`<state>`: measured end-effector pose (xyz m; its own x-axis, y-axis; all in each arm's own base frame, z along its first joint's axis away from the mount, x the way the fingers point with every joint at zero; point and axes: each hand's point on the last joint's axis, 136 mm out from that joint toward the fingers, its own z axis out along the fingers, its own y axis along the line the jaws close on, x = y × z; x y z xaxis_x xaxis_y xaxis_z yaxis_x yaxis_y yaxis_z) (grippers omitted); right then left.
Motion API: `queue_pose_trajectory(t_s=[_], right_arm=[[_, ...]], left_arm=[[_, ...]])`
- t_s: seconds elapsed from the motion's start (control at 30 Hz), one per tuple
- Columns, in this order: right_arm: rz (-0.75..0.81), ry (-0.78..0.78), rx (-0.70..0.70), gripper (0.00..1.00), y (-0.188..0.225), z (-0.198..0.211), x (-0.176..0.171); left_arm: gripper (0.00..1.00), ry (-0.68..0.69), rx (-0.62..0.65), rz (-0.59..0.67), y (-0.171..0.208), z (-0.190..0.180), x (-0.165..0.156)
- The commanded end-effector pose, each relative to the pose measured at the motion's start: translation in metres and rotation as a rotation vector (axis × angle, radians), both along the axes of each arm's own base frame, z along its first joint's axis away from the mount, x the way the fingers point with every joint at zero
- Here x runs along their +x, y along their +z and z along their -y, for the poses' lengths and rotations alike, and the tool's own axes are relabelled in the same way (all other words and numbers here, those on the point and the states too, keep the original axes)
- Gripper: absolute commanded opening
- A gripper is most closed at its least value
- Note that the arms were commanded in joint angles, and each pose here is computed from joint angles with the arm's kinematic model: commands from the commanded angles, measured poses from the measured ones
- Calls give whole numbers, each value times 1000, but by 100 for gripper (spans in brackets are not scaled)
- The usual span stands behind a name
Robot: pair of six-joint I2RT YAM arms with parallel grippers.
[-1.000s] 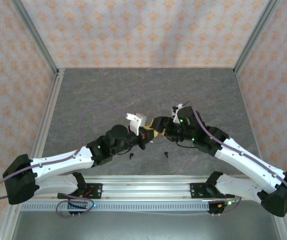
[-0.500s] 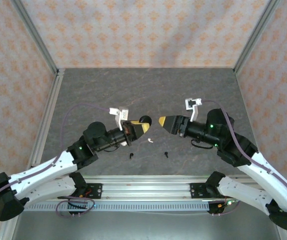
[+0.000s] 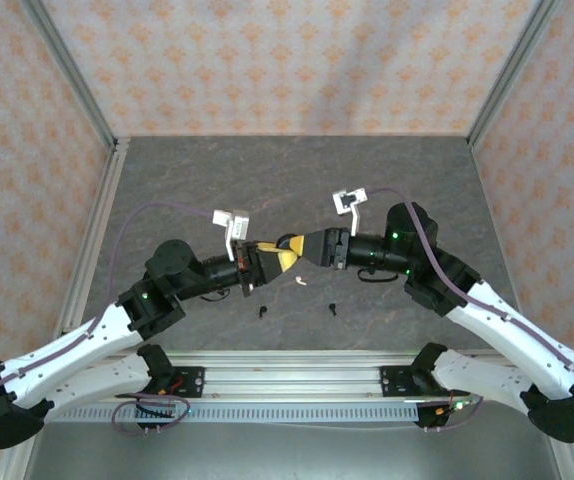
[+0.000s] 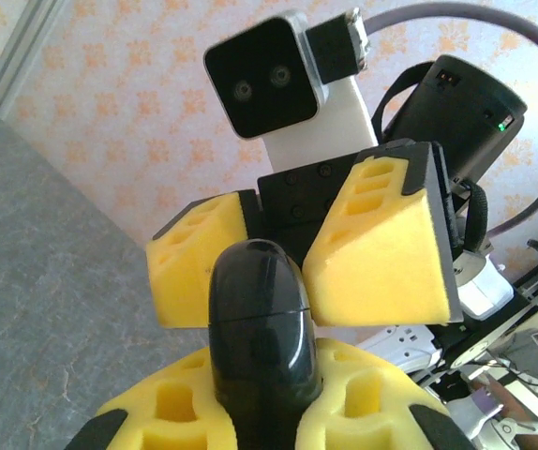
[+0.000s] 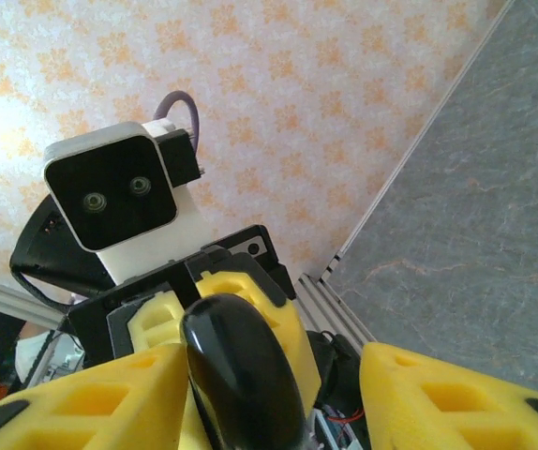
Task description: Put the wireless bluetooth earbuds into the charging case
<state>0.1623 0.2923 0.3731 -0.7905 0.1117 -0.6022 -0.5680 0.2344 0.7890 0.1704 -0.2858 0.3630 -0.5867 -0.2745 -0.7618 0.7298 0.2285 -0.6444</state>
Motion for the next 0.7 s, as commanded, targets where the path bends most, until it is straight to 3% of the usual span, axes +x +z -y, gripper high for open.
queue_pose_trajectory(t_s=[0.0, 0.17, 0.37, 0.47, 0.67], right_arm=[[56, 63, 61, 45, 21, -5, -8], [46, 103, 69, 32, 17, -7, -14], [44, 86, 11, 9, 5, -5, -12], [62, 65, -11, 4, 4, -2, -10], [119, 25, -59, 0, 8, 6, -7]], left_arm=[[0, -49, -51, 33, 23, 1, -9], [0, -43, -38, 40, 25, 0, -9], [4, 20, 23, 21, 19, -9, -4], [18, 31, 43, 15, 16, -14, -6], [64, 78, 92, 17, 15, -28, -8]])
